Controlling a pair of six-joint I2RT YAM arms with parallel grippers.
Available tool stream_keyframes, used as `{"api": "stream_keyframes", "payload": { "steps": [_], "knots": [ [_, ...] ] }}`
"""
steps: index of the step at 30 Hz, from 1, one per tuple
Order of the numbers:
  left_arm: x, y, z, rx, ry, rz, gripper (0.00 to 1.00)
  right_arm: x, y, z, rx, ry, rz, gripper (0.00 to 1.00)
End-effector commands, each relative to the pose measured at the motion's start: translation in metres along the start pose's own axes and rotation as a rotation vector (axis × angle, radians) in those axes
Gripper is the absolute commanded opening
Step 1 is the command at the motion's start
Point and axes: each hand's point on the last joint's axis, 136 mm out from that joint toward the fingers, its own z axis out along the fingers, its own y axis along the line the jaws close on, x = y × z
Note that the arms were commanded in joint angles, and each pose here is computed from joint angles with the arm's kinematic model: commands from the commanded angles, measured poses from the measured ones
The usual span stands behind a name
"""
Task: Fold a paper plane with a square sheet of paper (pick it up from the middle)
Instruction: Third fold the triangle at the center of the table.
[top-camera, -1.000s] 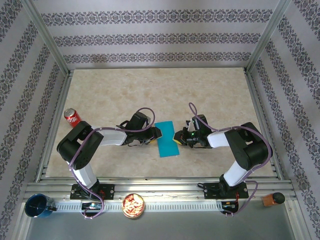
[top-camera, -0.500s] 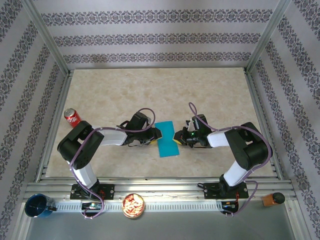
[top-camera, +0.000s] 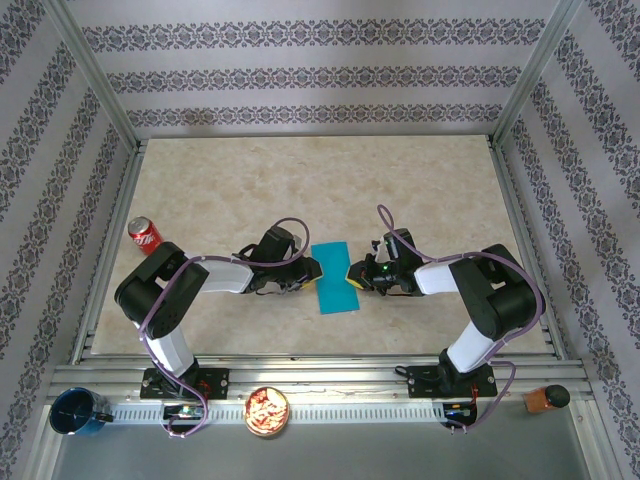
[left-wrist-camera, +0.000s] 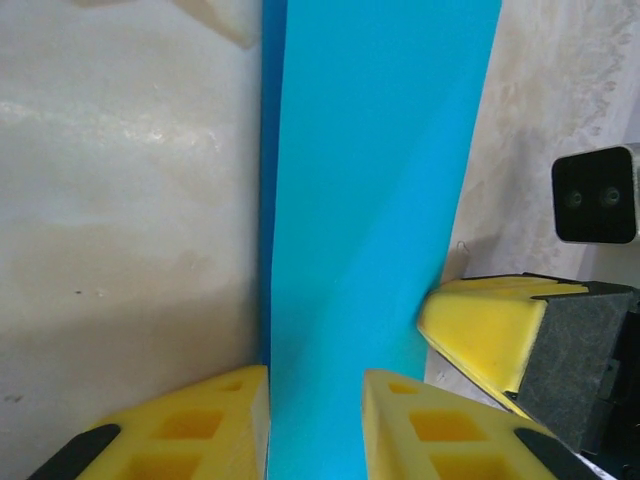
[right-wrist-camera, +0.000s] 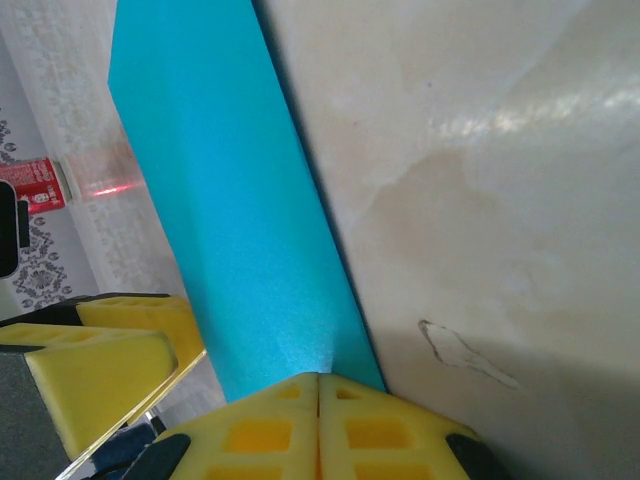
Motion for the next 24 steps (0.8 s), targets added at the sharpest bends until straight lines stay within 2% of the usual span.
{"api": "stream_keyframes", "payload": {
  "steps": [1, 8, 15, 21, 24],
  "knots": [
    [-0.005, -0.012, -0.003, 0.054, -0.029, 0.015, 0.29, 0.015, -0.046, 0.01, 0.156, 0.028, 0.072, 0.1],
    [-0.005, -0.012, 0.0, 0.072, -0.026, 0.0, 0.25, 0.016, -0.046, 0.009, 0.155, 0.03, 0.072, 0.1],
    [-0.006, -0.011, -0.002, 0.06, -0.036, 0.002, 0.15, 0.015, -0.037, 0.009, 0.125, 0.033, 0.047, 0.12],
    [-0.009, -0.015, -0.014, 0.071, -0.061, 0.011, 0.04, 0.007, 0.009, -0.009, 0.102, -0.032, -0.181, 0.18],
    [-0.012, -0.017, -0.023, 0.092, -0.072, -0.004, 0.03, 0.006, 0.024, -0.026, 0.107, -0.083, -0.294, 0.24]
  ]
}}
